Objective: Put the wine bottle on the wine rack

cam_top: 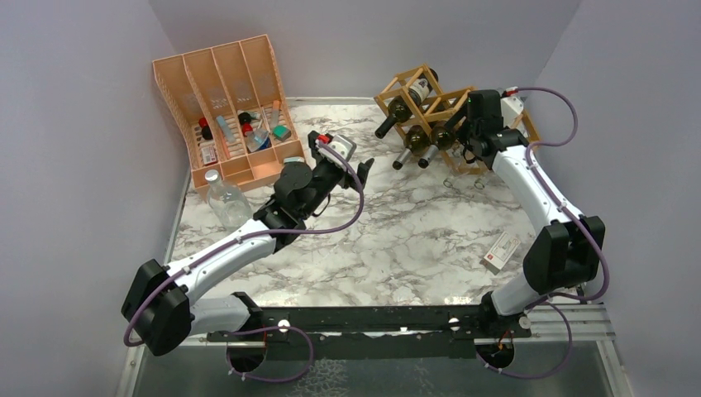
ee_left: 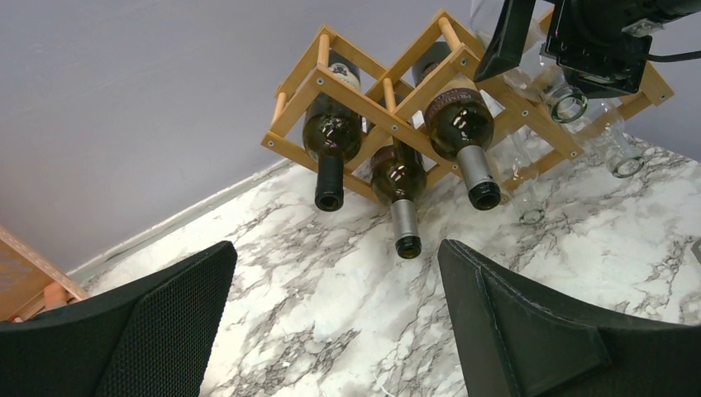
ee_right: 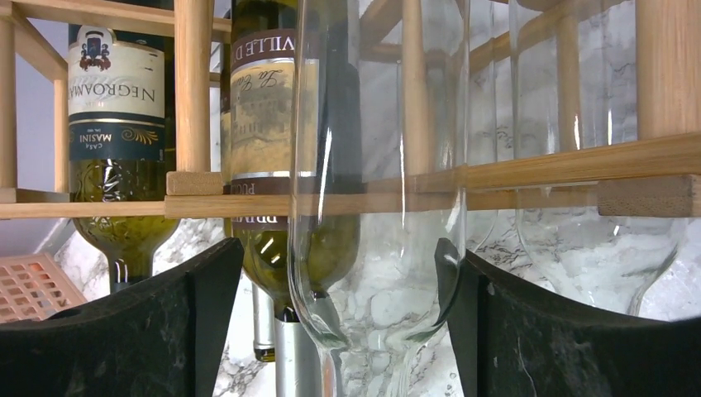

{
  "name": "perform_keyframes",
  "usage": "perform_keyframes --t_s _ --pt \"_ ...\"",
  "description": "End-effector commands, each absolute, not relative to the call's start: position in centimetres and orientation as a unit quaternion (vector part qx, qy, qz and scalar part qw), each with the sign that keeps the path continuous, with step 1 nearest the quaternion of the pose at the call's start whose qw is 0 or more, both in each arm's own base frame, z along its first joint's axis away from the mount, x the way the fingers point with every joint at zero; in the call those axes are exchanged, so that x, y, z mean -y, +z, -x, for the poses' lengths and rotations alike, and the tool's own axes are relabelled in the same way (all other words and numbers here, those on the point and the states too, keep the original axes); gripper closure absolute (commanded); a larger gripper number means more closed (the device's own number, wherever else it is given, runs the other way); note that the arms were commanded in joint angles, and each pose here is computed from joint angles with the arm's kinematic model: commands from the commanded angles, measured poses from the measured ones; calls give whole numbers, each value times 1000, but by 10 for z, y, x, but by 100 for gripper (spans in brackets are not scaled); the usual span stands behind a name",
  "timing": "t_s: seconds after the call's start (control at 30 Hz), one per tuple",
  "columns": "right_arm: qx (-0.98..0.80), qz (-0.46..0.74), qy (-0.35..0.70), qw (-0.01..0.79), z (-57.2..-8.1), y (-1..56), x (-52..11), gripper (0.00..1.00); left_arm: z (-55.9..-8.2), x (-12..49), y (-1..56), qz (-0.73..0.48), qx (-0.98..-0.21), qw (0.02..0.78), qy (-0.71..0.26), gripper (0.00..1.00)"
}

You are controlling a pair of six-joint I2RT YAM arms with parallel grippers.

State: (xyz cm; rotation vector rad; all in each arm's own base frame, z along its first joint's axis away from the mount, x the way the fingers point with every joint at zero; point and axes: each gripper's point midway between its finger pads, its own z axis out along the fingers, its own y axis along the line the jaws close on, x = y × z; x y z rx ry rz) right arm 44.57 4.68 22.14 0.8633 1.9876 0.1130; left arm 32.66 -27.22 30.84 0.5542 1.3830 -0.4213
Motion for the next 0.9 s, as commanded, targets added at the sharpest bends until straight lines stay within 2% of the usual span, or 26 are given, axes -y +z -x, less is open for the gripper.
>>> perform_keyframes --t_s 0.0,0.37,0.5,0.57,0.87 --pt "-799 -350 46 487 -442 241 -43 11 -333 271 328 -223 -621 725 -196 1" --pt "-778 -333 53 530 -410 281 -32 9 -358 256 326 -110 -673 707 -186 1" --pt "-783 -268 96 553 -401 299 -48 10 -364 246 322 -128 -682 701 -167 1" --pt "-786 -223 128 563 -395 308 -62 14 -371 234 321 -116 -694 694 -152 1" --pt "-768 -84 259 580 -350 342 -112 21 -377 120 351 13 -713 700 26 1"
